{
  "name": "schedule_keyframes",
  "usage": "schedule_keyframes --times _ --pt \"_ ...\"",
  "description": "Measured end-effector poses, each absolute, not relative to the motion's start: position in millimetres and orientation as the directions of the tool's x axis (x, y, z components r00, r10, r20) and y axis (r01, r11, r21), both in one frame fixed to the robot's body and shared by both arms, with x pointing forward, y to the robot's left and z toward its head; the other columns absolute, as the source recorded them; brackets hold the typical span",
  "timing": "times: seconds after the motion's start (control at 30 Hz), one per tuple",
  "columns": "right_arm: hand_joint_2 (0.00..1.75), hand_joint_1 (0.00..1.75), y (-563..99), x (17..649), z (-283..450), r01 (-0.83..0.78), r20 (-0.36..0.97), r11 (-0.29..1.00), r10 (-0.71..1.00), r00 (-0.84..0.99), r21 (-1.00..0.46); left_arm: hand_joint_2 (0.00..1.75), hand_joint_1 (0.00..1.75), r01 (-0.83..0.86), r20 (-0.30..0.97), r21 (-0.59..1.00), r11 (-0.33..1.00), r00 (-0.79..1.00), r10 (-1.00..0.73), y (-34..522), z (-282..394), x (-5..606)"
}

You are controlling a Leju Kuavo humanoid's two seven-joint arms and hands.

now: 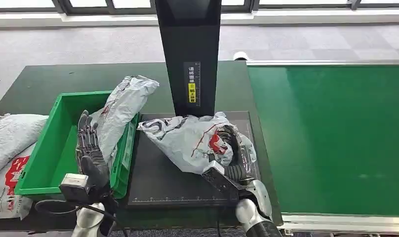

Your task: Moved the parcel from conveyor to table for the left to box.

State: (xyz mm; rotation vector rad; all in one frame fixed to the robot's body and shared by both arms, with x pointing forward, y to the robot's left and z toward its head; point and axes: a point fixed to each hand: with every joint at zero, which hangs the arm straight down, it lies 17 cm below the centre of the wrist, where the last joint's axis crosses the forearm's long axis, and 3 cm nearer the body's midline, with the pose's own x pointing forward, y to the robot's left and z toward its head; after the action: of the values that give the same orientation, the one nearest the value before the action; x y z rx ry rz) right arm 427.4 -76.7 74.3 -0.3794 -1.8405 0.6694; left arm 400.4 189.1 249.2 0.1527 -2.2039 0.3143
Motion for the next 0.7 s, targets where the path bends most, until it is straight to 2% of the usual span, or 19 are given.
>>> schedule_keyframes --times 0.2,0.47,0.7 --pt "1.75 0.0 -89.5 393.2 103.5 -0.037 0.781 0.847 0.471 -0.409 -0.53 0.0 0.0 -0.289 0.82 -0.153 0.945 -0.571 -0.041 202.5 239.4 398.2" --pt "1.75 0.0 -134.5 344.9 189.4 0.214 0.649 0.829 0.542 -0.534 -0.517 0.0 0.0 -0.378 0.848 -0.131 0.917 -0.522 -0.094 221.2 229.6 390.2" --pt "1.75 0.0 -142.6 328.9 216.5 0.267 0.611 0.824 0.553 -0.567 -0.499 0.0 0.0 -0.377 0.843 -0.126 0.917 -0.528 -0.101 220.4 232.1 388.5"
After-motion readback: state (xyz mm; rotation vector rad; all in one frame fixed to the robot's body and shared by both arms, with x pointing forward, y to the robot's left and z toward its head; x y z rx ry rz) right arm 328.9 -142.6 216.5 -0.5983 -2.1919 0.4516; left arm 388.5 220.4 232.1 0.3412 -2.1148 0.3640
